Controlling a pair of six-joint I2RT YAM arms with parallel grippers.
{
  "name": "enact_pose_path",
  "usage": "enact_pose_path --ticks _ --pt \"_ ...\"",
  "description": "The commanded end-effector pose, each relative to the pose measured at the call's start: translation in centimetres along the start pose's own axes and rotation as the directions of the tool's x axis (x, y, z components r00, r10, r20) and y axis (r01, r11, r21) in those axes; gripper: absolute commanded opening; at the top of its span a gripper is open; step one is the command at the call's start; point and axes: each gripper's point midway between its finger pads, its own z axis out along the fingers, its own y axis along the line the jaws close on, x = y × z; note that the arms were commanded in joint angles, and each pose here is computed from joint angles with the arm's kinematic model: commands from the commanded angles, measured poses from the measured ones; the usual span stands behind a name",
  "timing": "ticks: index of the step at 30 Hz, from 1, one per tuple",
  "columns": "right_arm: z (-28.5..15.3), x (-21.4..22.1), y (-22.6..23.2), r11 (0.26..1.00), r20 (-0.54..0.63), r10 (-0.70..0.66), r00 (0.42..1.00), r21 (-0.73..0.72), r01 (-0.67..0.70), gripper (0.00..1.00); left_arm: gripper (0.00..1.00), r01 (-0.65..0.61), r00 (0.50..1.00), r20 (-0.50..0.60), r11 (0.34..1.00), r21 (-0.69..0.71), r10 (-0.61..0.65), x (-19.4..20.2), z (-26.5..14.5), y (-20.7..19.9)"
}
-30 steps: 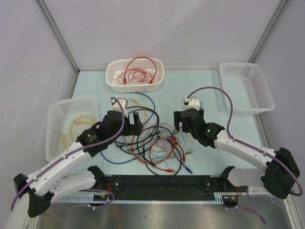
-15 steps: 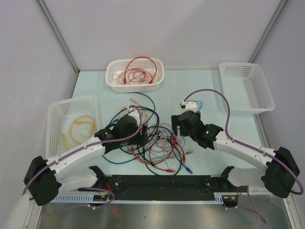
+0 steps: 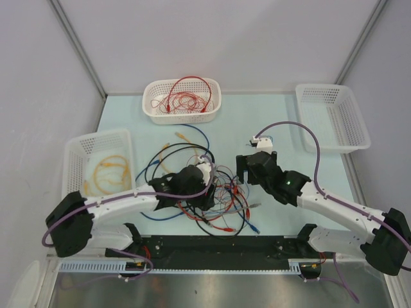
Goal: Untangle the cables
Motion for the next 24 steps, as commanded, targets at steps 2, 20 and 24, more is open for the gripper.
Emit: enact_pose_path --ticks 2,20,24 --pt "-0.8 -0.5 -1.0 0.999 0.031 0.021 0.999 0.039 -0.022 0.96 0.59 -0.045 0.998 -0.045 0.985 -0.169 0.038 -1.3 3.0 2.4" --pt "-1.6 -0.3 -3.0 0.995 0.055 -0.012 0.998 0.096 0.007 0.98 0.02 -0.033 0.989 -0.144 0.938 -0.346 -0.019 0.4 6.8 5.5" --pt "-1.8 -0.7 -3.0 0.996 0.07 -0.01 0.998 0.09 0.003 0.98 0.0 -0.013 0.997 -0.078 0.946 -0.324 -0.013 -2.0 4.0 4.3"
